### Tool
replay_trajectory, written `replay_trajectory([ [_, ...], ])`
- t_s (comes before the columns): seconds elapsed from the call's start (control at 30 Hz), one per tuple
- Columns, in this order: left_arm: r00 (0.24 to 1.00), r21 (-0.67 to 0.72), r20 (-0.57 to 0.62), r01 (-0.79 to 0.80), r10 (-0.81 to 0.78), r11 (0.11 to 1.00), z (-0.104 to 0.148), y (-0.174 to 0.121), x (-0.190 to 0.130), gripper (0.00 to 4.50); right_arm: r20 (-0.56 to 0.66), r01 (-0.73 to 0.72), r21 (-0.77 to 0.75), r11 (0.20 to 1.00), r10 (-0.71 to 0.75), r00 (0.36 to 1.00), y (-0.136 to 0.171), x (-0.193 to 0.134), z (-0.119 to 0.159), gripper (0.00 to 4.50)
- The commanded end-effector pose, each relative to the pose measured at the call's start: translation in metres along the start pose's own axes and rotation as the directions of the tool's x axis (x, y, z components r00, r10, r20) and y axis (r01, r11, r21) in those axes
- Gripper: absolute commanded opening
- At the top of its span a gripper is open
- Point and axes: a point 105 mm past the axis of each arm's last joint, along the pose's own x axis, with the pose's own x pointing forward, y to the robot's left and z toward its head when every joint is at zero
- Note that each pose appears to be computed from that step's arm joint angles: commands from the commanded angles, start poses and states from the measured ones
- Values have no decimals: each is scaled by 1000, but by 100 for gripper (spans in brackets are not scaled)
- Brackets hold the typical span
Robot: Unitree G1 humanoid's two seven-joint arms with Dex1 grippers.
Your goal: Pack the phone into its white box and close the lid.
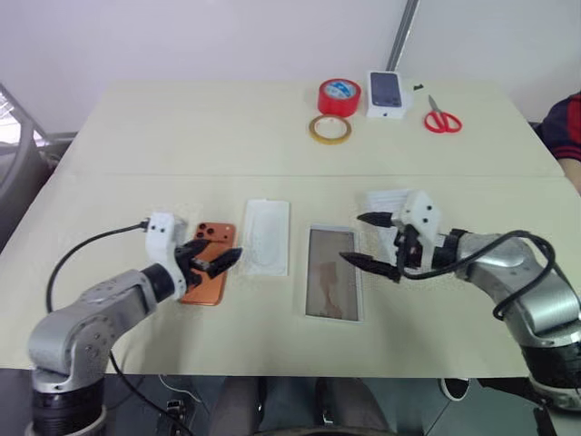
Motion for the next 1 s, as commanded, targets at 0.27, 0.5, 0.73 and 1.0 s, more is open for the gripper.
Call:
replay_trajectory([
  [0.27,998,-92,-16,63,-65,994,4,-23,26,447,20,10,-35,999,-9,1000,6,-3,7,449],
  [0.5,997,-151,-68,27,-37,988,-3,-27,47,447,13,8,-33,999,-8,1000,10,-6,6,449],
  [0.73,998,-195,-59,21,-34,981,-1,-30,48,447,4,4,-33,999,-4,1000,12,-8,5,449],
  [1.0,998,-223,41,51,-43,973,20,-31,38,447,5,-14,-34,999,14,1000,13,-5,4,449],
])
